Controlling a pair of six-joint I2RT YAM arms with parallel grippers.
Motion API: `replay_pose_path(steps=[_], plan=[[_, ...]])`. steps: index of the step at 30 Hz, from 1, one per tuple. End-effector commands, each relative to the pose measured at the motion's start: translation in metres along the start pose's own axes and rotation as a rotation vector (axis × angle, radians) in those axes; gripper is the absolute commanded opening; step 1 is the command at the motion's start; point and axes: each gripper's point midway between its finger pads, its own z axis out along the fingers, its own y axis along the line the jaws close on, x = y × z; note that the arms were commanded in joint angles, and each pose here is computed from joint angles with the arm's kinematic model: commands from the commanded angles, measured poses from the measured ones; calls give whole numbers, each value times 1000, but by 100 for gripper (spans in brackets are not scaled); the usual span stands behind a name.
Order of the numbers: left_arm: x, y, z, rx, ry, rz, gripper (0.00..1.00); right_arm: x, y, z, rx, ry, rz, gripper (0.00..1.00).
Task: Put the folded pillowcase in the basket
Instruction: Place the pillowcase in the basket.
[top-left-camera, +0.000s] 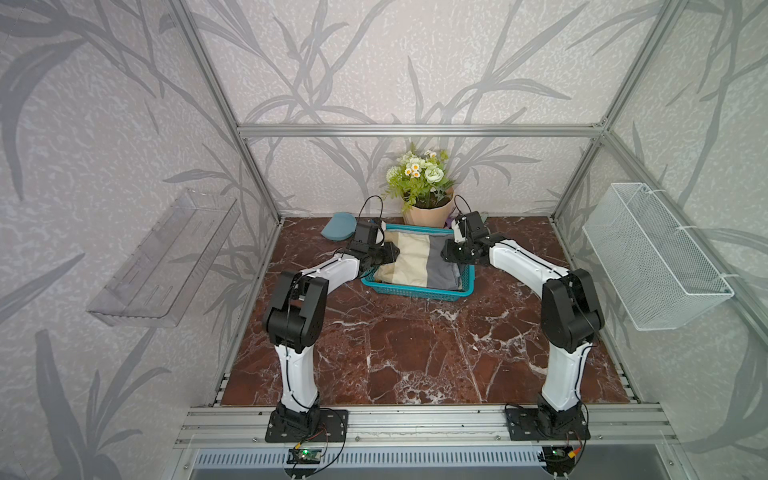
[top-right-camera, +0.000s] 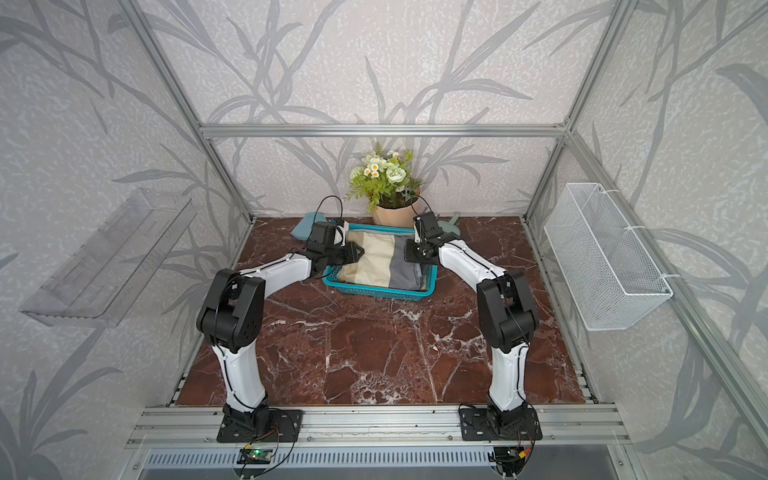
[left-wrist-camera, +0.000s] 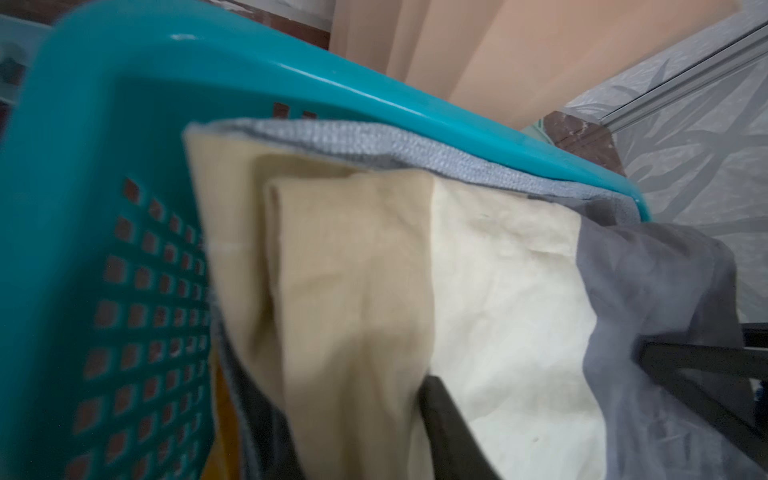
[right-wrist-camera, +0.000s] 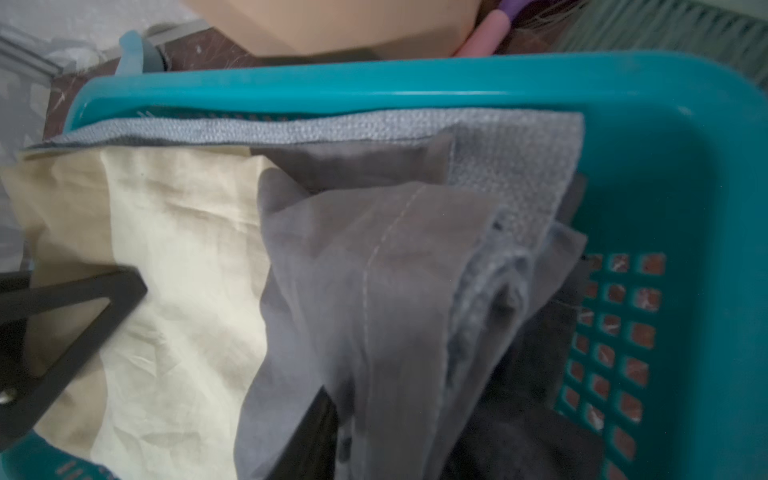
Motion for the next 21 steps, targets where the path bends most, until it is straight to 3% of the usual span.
replay_pose_path(steps=[1,3,5,7,10,12,13,14,16,17,18,21], plan=[[-30,9,-8,-56,-74,22,64,-29,-5,-19,42,-98,-10,57],[-40,7,-16,-66,-111,19,73,-36,-2,-31,39,-127,-28,74],[-53,1,-26,-64,-149,18,82,-44,7,-48,26,-170,-49,78],[-67,-8,-38,-55,-188,17,83,-51,18,-65,8,-222,-73,87],[-94,-24,-63,-40,-270,12,84,-57,43,-89,-38,-279,-130,87],[-107,-34,-74,-16,-299,0,76,-55,58,-93,-77,-285,-162,80],[-110,-41,-76,6,-303,1,67,-51,65,-91,-99,-277,-171,71],[-113,-47,-77,25,-303,1,56,-48,69,-88,-116,-267,-174,55],[-113,-61,-75,68,-296,4,24,-42,71,-75,-120,-240,-164,9],[-112,-66,-73,85,-292,6,11,-39,70,-67,-121,-223,-155,0],[-108,-70,-67,99,-282,6,0,-36,69,-57,-116,-201,-143,0],[-90,-73,-47,114,-230,8,0,-25,60,-27,-82,-130,-121,0]])
